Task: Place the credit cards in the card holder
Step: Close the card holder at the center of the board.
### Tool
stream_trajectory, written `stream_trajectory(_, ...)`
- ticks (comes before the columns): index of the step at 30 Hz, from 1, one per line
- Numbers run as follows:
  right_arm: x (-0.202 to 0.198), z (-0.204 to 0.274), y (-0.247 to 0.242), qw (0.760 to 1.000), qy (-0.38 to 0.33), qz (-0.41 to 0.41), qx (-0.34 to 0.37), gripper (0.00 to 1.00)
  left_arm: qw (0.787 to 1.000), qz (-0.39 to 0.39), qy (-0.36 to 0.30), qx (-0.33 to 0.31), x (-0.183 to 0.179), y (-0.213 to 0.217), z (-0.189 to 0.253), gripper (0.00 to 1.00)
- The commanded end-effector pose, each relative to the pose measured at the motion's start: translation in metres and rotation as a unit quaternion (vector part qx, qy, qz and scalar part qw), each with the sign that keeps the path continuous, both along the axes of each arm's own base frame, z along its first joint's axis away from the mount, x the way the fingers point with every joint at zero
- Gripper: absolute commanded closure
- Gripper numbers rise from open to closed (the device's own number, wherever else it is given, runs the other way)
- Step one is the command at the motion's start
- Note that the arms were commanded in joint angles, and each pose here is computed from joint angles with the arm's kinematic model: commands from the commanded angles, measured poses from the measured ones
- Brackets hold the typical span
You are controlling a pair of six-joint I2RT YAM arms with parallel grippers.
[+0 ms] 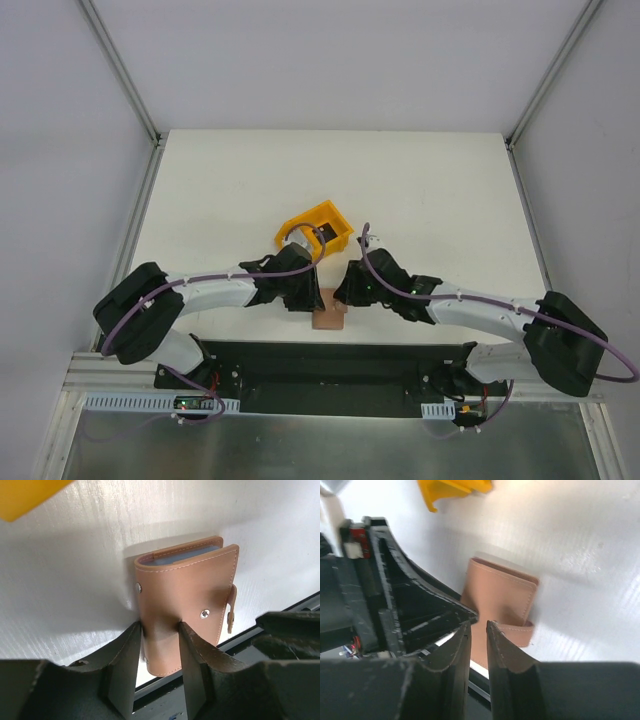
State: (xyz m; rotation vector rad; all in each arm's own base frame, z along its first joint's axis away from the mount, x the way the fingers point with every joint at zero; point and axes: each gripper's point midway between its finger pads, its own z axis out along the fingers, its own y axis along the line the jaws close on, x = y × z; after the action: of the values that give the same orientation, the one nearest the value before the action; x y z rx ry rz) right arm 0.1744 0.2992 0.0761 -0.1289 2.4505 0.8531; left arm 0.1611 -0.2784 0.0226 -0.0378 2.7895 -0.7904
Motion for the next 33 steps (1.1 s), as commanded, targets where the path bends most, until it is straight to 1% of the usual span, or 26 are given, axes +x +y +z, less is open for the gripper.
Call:
stream_trajectory(1, -0.010, -0.019, -0.021, 0.999, 0.021, -0.032, -0.019, 0.79, 1.000, -0.020, 0.009, 0.011, -0.016, 0.010, -0.004, 0.64)
stream_trajectory(5, -0.012, -0.021, -0.023, 0.999, 0.026, -0.035, -0.012, 0.80, 1.000, -0.025, 0.008, 0.013, -0.018, 0.013, -0.006, 0.63)
stream_trajectory(12, -0.008, -0.014, -0.010, 1.000, 0.024, -0.019, -0.006, 0.80, 1.000, -0.024, 0.010, 0.014, -0.017, 0.013, -0.008, 0.63)
stream_trajectory(20, -0.002, -0.013, -0.006, 1.000, 0.018, -0.009, -0.014, 0.80, 0.999, -0.023, 0.015, 0.016, -0.019, 0.013, -0.011, 0.63)
stream_trajectory(25, 0.000, -0.017, -0.003, 0.999, 0.029, -0.005, -0.013, 0.80, 1.000, -0.022, 0.017, 0.015, -0.020, 0.013, -0.011, 0.63)
stream_trajectory(27, -0.008, -0.018, 0.003, 0.999, 0.042, 0.012, -0.005, 0.80, 1.000, -0.022, 0.016, 0.014, -0.019, 0.013, -0.011, 0.63)
stream_trajectory(33, -0.012, -0.023, 0.006, 0.999, 0.051, 0.010, -0.003, 0.80, 1.000, -0.021, 0.014, 0.008, -0.018, 0.010, -0.009, 0.63)
